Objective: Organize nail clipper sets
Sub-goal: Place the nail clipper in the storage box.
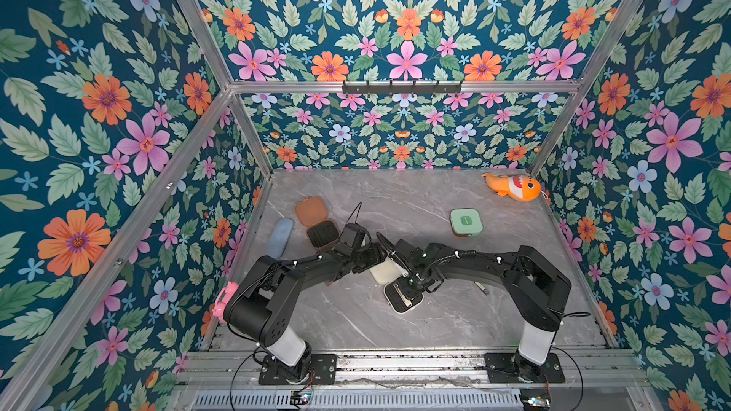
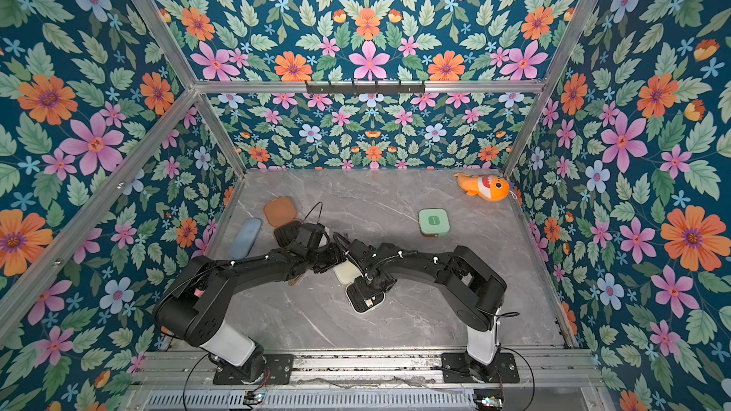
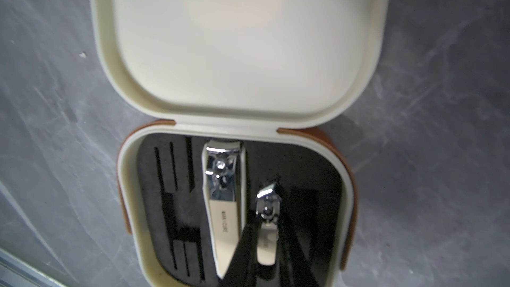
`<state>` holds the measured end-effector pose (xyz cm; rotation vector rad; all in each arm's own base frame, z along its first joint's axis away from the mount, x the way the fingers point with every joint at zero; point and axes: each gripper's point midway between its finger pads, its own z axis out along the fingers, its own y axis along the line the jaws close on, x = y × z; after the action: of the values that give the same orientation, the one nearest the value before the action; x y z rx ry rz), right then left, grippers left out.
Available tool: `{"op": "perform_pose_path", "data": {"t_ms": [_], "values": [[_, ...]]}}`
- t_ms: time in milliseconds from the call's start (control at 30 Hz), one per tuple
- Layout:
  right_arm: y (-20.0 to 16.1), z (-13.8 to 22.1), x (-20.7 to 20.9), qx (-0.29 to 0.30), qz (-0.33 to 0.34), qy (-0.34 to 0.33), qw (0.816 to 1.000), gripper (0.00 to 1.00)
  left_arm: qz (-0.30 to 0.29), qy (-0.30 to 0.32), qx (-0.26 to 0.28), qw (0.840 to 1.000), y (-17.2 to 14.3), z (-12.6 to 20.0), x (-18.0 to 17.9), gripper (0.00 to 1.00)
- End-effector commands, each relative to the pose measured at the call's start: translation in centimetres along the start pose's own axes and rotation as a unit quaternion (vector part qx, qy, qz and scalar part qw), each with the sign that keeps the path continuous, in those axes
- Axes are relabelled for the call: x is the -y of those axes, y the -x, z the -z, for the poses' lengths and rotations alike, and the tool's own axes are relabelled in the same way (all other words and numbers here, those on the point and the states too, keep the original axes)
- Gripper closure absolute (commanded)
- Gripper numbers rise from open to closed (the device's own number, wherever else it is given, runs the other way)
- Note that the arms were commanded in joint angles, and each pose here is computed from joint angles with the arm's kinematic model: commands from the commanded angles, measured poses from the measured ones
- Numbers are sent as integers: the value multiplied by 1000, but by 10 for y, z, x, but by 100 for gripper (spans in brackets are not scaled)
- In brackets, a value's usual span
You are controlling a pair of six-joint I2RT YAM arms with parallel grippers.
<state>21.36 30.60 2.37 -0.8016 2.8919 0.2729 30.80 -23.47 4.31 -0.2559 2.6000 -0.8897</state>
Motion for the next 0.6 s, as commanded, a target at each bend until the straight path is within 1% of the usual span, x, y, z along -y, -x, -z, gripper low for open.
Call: {"op": "perform_pose_path", "data": {"t_ms": [0, 167, 300, 567], "values": [[0, -1, 0, -3, -2, -4, 1000, 81, -7, 1, 2, 1000, 1, 1, 0, 33], [6, 4, 4, 9, -8, -18, 1000, 72, -7, 1, 1, 1000, 0, 1, 0, 33], [12, 9, 9, 16, -18, -27, 999, 71, -8, 0, 2, 1000, 1, 1, 1, 33], [26, 19, 11, 34, -30, -23, 999, 70, -8, 0, 1, 1000, 0, 1, 0, 33]]}}
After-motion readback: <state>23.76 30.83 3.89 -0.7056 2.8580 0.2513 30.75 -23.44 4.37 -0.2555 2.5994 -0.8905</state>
